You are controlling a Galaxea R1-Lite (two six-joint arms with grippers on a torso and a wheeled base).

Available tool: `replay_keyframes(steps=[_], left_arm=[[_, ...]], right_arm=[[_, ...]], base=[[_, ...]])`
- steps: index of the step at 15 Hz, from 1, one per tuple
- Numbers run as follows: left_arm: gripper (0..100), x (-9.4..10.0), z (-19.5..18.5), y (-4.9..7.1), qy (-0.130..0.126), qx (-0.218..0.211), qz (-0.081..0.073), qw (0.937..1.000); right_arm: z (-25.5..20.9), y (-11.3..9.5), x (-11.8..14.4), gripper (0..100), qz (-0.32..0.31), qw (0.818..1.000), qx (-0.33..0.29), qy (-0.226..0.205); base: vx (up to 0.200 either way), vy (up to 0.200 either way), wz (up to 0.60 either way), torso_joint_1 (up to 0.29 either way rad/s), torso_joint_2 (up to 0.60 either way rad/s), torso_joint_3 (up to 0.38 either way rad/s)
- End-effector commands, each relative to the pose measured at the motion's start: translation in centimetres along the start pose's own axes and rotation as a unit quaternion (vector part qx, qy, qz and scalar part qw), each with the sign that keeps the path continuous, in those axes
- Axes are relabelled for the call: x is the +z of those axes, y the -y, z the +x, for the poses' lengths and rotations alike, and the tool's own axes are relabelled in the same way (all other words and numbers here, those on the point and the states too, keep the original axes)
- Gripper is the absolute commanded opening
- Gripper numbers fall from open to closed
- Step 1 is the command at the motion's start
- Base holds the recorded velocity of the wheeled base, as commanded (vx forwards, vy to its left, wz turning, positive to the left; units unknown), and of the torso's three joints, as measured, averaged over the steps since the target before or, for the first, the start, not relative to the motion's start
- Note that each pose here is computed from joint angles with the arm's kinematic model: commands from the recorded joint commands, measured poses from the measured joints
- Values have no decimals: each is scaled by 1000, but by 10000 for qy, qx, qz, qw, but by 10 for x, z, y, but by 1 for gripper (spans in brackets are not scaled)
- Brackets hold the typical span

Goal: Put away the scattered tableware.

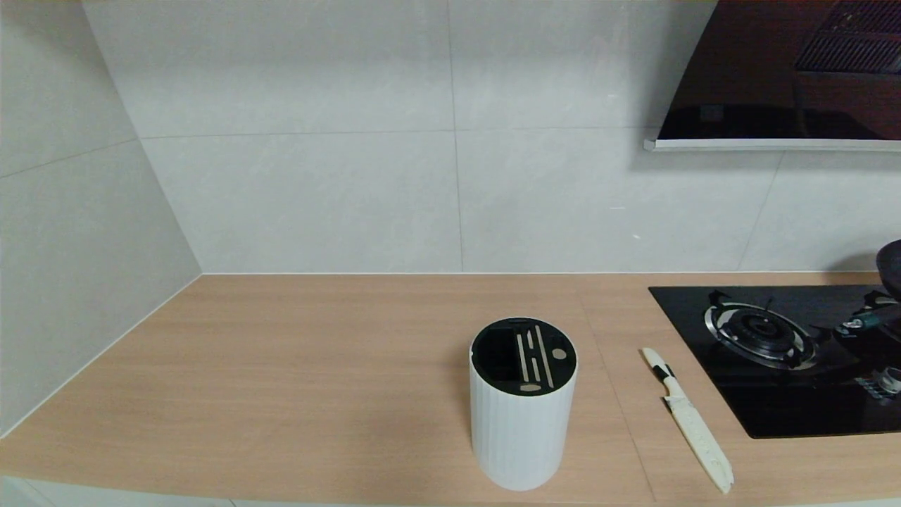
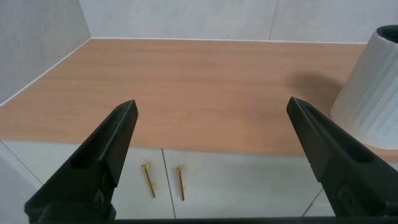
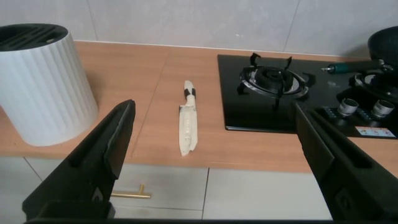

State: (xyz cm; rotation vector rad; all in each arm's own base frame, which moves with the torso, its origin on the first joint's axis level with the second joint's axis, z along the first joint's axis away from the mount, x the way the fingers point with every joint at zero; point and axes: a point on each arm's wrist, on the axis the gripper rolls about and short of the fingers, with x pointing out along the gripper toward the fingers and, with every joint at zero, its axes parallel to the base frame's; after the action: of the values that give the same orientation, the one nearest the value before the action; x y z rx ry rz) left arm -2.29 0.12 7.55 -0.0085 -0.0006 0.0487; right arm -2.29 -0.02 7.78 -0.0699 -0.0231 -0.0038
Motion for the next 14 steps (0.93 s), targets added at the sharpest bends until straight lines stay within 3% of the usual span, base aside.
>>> replay_keyframes(steps=[1, 7, 8, 9, 12, 14], left_arm=[[100, 0, 0, 0, -2, 2, 4, 10000], [100, 0, 0, 0, -2, 2, 4, 10000], [100, 0, 0, 0, -2, 2, 4, 10000], [100, 0, 0, 0, -2, 2, 4, 10000], [100, 0, 0, 0, -2, 2, 4, 10000], [100, 0, 0, 0, -2, 2, -3, 10000]], right_arm=[[0, 0, 0, 100, -3, 10000, 0, -9], [0, 0, 1, 100, -117, 9999, -28, 51], [-6, 2, 25, 100, -68, 9990, -19, 444], [-6, 4, 45, 100, -34, 9989, 27, 462], [24, 6, 86, 100, -51, 9994, 183, -295], [53, 5, 94, 100, -63, 9949, 256, -972]], base=[[0, 0, 0, 0, 0, 0], [0, 0, 0, 0, 0, 0], [0, 0, 0, 0, 0, 0], [0, 0, 0, 0, 0, 0], [0, 0, 0, 0, 0, 0], [0, 0, 0, 0, 0, 0]])
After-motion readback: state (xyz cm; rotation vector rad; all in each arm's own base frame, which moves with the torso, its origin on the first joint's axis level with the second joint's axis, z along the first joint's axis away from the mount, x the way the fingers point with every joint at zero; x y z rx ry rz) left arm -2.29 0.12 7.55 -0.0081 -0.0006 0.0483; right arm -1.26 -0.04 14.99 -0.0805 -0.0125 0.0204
